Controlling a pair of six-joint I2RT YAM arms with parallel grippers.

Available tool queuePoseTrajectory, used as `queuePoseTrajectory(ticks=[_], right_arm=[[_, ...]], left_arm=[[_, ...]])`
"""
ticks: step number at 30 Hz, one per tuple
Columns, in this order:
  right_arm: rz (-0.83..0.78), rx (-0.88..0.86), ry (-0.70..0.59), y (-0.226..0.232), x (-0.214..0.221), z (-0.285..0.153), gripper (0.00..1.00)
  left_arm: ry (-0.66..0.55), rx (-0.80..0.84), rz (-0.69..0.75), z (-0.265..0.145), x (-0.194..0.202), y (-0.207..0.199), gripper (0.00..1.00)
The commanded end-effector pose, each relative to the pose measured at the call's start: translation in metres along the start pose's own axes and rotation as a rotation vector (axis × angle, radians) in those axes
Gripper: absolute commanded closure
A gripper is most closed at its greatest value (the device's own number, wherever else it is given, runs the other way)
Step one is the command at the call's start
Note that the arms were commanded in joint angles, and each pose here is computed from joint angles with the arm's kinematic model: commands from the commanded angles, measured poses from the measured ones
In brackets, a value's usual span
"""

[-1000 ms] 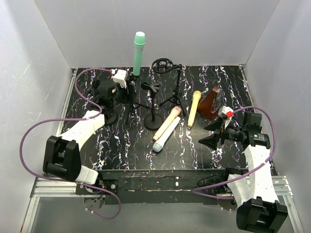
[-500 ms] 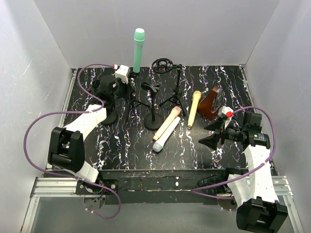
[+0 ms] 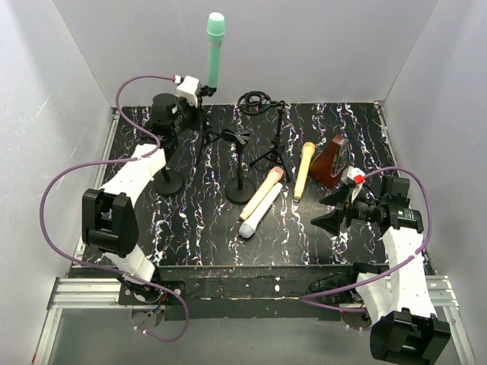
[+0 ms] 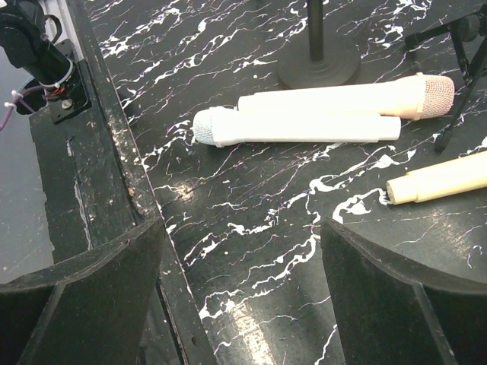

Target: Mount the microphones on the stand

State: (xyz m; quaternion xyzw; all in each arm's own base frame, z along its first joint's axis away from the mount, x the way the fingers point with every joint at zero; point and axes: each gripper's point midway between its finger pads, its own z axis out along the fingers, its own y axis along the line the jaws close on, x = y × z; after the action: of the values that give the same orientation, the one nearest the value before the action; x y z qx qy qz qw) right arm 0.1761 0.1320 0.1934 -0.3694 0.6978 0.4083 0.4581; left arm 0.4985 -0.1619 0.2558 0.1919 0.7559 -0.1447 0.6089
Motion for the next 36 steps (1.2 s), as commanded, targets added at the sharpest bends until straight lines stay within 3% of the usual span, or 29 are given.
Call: queuePoseTrajectory(ticks=[1,13,19,23,36], right_arm=[[-0.024,-0.001,-0.007,0.001,0.0,-0.001,0.11],[-0.023,-0.002,-0.006,0.002,0.0,-0.001,0.11],[-0.02,-0.001,-0.004,0.002,0.001,-0.001,0.11],[-0.017,-0.003,-0.003,0.002,0.001,-0.001,0.11],[-0.005,-0.014,-0.005,0.004,0.001,-0.001,0.11]], left_arm=[[-0.226,-0.015,0.072,-0.017,-0.099,0.014,1.0],[-0.318,-0.206,0.065,-0.071,-0.145,0.104,1.0],[-0.263,-0.393,0.074,-0.097,-0.118,0.17,1.0],[-0.209,-0.468,0.081,-0.1,-0.094,0.191,1.0],[-0.131,-0.499,-0.041,-0.086,-0.016,0.242,1.0]])
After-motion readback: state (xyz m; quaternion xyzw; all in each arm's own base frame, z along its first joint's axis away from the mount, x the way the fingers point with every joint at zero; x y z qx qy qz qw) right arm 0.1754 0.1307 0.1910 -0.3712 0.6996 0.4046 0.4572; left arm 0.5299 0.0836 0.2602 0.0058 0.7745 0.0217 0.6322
